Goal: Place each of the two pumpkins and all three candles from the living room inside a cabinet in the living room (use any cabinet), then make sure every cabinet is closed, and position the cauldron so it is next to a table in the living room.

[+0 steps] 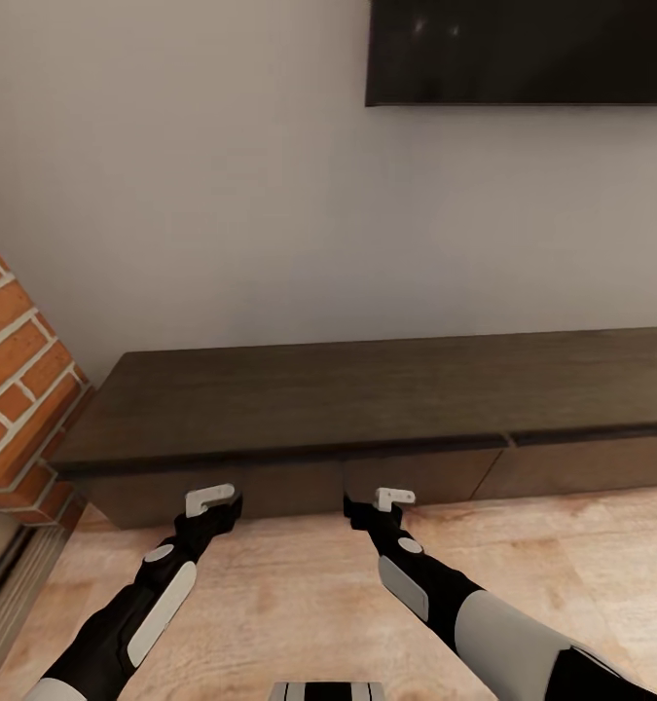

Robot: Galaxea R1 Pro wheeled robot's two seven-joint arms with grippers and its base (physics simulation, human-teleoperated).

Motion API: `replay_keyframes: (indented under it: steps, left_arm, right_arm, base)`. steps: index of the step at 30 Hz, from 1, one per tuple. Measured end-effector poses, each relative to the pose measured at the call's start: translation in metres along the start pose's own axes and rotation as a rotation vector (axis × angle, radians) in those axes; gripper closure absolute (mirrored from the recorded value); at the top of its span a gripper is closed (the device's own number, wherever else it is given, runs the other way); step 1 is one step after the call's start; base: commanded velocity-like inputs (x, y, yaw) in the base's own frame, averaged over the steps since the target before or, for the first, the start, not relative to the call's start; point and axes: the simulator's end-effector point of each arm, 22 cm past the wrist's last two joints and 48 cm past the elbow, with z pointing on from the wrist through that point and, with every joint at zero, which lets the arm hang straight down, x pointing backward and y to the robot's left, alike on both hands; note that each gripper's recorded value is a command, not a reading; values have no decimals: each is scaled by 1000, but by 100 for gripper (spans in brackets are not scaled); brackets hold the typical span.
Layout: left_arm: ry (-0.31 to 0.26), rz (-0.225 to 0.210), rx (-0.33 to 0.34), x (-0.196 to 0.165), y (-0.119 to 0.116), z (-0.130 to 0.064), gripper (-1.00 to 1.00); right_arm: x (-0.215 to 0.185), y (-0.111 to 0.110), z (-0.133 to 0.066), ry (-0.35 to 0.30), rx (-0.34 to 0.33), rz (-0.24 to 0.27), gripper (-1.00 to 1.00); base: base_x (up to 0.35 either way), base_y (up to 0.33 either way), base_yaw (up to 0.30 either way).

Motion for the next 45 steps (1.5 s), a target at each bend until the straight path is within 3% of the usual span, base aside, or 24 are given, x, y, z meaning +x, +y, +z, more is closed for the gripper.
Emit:
replay_keyframes:
  steps: [20, 31, 38, 45]
  left_arm:
    - [4, -10, 5, 1, -4, 0, -100]
    - [3, -16, 13, -3, -9, -2, -100]
    - [29, -12, 13, 1, -10, -2, -100]
    - [12, -15, 23, -12, -15, -10, -100]
  right_arm:
    - [2, 1, 0, 8, 2, 6, -100]
    - [32, -1, -2, 146, 5, -17, -100]
    - [37, -1, -3, 169, 5, -17, -100]
    - [22, 3, -9, 152, 0, -23, -100]
  base:
    - [-175, 0, 0]
    - [-5, 0, 0]
    - [0, 0, 0]
    - [0, 0, 0]
